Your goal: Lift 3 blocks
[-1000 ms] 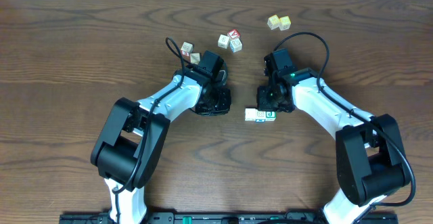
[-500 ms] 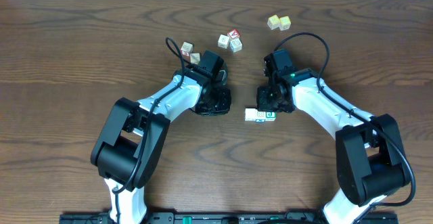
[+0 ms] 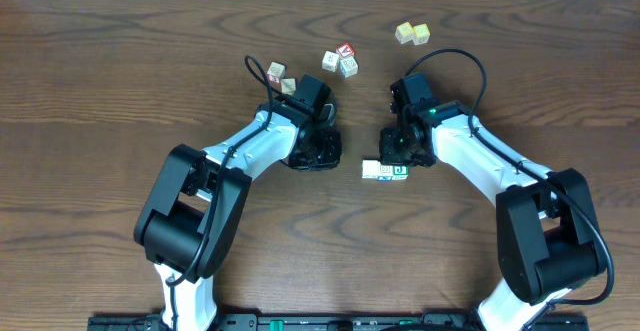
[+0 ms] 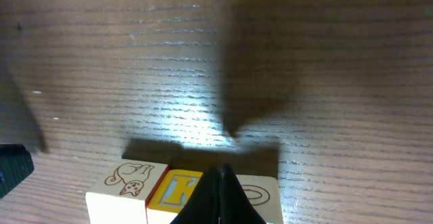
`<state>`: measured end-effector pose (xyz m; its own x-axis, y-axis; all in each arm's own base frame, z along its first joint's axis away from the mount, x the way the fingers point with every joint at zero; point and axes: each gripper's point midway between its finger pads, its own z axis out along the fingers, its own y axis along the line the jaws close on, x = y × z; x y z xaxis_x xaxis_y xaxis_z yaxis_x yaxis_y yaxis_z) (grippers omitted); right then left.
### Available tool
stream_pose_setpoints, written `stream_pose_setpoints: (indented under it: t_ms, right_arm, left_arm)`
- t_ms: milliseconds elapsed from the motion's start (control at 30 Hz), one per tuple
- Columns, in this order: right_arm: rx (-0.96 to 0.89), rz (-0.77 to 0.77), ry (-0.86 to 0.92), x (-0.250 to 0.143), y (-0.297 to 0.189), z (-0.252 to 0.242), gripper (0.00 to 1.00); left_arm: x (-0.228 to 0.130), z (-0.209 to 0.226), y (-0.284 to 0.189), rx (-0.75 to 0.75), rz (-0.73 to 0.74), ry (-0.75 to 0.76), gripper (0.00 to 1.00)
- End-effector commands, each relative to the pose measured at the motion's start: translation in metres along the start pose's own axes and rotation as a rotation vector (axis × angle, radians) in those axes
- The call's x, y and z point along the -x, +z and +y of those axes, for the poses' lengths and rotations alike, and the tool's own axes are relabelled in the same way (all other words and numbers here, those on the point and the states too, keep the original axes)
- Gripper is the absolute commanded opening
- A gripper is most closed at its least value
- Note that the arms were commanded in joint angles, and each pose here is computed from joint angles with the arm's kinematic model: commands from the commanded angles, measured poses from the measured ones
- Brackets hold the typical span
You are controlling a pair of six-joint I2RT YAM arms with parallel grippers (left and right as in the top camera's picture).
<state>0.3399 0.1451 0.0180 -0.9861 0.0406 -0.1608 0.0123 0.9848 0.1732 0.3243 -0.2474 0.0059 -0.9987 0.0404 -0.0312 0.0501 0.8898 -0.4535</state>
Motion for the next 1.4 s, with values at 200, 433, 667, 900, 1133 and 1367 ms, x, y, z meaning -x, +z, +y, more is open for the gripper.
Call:
stream_pose_setpoints:
  t_ms: [200,433,667,900,1133,1367]
  right_arm:
    - [-0.001,-0.036,0.075,0.031,-0.029,-0.014,0.01]
    - [-0.046,-0.009,0.201,0.053,-0.079,-0.068,0.01]
    - [0.032,0.109,0.184,0.026,-0.107,-0.104,0.01]
    - [0.261,0.146,0.151,0.006,-0.083,-0.094,0.01]
    - [0.485,0.119,0.134,-0.01,-0.049,-0.063,0.01]
    - [0.529,0.083,0.115,-0.014,-0.027,-0.044,0.01]
  left_arm:
    - [0.002,0.0,-0.005,0.006,-0.018,0.02,0.07]
    - [0.006,0.0,-0.013,0.004,-0.037,0.048,0.07]
    - [0.007,0.01,-0.039,0.079,-0.082,0.033,0.07]
    - [0.007,0.007,-0.043,0.065,-0.087,-0.015,0.07]
    - [-0.005,-0.01,-0.038,0.018,-0.045,0.007,0.07]
    - [-0.01,-0.031,-0.031,-0.002,-0.053,0.07,0.07]
